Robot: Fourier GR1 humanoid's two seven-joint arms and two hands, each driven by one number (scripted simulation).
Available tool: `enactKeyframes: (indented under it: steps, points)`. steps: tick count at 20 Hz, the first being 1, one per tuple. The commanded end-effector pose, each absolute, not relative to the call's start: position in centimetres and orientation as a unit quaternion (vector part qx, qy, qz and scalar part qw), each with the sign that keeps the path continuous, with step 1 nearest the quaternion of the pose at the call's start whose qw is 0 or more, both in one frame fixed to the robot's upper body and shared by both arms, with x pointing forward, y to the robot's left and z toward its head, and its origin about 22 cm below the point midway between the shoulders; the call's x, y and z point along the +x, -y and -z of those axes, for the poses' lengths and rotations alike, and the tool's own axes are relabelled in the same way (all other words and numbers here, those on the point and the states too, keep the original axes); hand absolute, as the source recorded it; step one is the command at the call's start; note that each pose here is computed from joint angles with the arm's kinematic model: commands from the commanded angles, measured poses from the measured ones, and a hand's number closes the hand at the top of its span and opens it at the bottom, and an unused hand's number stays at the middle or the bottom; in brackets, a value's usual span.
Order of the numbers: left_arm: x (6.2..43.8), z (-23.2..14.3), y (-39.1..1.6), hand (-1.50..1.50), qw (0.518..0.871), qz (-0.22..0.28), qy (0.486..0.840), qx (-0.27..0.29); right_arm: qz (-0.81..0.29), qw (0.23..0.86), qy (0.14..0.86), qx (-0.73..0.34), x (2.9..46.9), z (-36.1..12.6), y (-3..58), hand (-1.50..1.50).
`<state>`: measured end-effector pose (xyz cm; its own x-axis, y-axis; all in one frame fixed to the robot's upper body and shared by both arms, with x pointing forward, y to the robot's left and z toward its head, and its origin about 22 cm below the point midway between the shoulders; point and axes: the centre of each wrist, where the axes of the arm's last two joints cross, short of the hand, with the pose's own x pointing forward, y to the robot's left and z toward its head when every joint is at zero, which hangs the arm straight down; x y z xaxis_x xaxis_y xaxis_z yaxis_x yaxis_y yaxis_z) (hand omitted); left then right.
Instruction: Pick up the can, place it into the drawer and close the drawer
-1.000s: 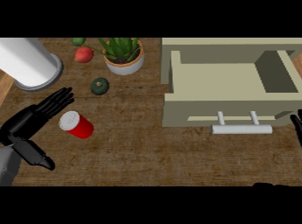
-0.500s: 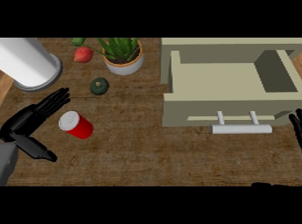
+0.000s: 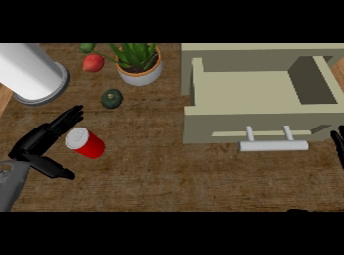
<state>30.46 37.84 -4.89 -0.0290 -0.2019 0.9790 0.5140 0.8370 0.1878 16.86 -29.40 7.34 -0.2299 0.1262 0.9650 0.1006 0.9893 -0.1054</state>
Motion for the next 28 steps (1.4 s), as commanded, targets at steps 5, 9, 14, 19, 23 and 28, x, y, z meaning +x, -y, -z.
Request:
enactKeyframes:
  steps: [5, 9, 14, 19, 23, 28]
  points:
    - [29.3, 6.5, -39.8, -1.50, 0.675, 0.234, 0.675, -0.183, -0.010, 0.620, 0.781, -0.079, 17.1, -8.5, 28.7, -1.50]
    - [31.0, 7.1, -36.9, -1.50, 0.683, 0.243, 0.668, -0.168, -0.013, 0.620, 0.782, -0.072, 15.6, -8.5, 30.4, -1.50]
    - [31.4, 6.4, -38.0, -1.50, 0.670, 0.246, 0.678, -0.175, -0.018, 0.617, 0.783, -0.073, 16.8, -9.8, 29.3, -1.50]
    - [30.7, 7.0, -39.0, -1.50, 0.678, 0.242, 0.673, -0.172, -0.016, 0.614, 0.787, -0.059, 16.1, -9.5, 29.2, -1.50]
    - [32.0, 7.1, -36.6, -1.50, 0.685, 0.247, 0.662, -0.174, -0.008, 0.611, 0.788, -0.079, 15.4, -10.2, 30.1, -1.50]
    - [31.7, 8.5, -34.3, -1.50, 0.679, 0.242, 0.667, -0.189, -0.015, 0.614, 0.786, -0.072, 14.9, -9.7, 29.9, -1.50]
